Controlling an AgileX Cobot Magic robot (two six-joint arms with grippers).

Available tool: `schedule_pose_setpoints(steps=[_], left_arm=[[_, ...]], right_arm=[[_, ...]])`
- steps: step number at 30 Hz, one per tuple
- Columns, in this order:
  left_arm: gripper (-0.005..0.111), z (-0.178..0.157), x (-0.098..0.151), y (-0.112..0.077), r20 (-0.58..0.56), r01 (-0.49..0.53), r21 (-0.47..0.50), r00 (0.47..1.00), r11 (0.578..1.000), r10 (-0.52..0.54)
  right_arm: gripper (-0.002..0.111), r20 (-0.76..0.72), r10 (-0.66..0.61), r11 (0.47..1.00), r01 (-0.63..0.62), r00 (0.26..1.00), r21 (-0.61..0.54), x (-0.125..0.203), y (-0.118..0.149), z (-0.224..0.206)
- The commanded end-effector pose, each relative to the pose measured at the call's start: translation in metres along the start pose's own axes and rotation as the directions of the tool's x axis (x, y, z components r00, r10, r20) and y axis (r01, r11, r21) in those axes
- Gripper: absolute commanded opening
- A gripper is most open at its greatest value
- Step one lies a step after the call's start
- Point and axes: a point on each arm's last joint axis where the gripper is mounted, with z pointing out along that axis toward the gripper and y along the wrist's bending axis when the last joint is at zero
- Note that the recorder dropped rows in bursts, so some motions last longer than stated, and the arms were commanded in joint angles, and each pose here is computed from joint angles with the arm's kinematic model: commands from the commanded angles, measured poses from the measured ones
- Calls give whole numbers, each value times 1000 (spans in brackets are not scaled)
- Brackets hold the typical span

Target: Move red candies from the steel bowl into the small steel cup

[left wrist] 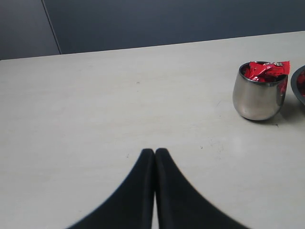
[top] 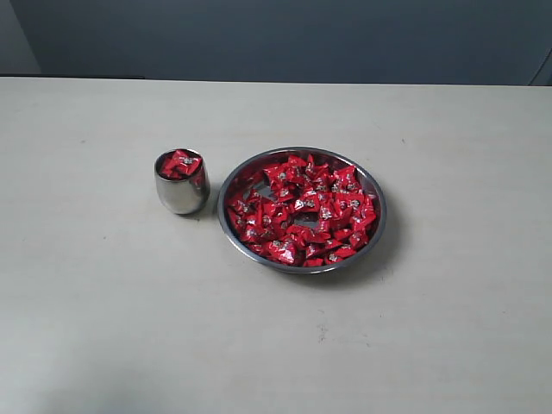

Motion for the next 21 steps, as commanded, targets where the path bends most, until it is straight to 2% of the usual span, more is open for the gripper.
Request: schedule_pose_setpoints(steps=[1, 5, 14, 21], left_arm=[[0, -1, -3, 0, 19, 0, -1, 1000, 1000, 0], [0, -1, -3, 0, 19, 0, -1, 1000, 1000, 0], [0, -1, -3, 0, 19, 0, -1, 1000, 1000, 0], [0, -1, -3, 0, 19, 0, -1, 1000, 1000, 0]], right_arm=[[0, 23, 4, 1000, -4, 1000, 7, 2, -1, 1], [0, 63, 49, 998, -52, 997, 38, 18, -7, 8], [0, 102, 265, 956, -276, 959, 105, 77, -25, 21], [0, 116, 326, 920, -343, 938, 190, 107, -38, 18]])
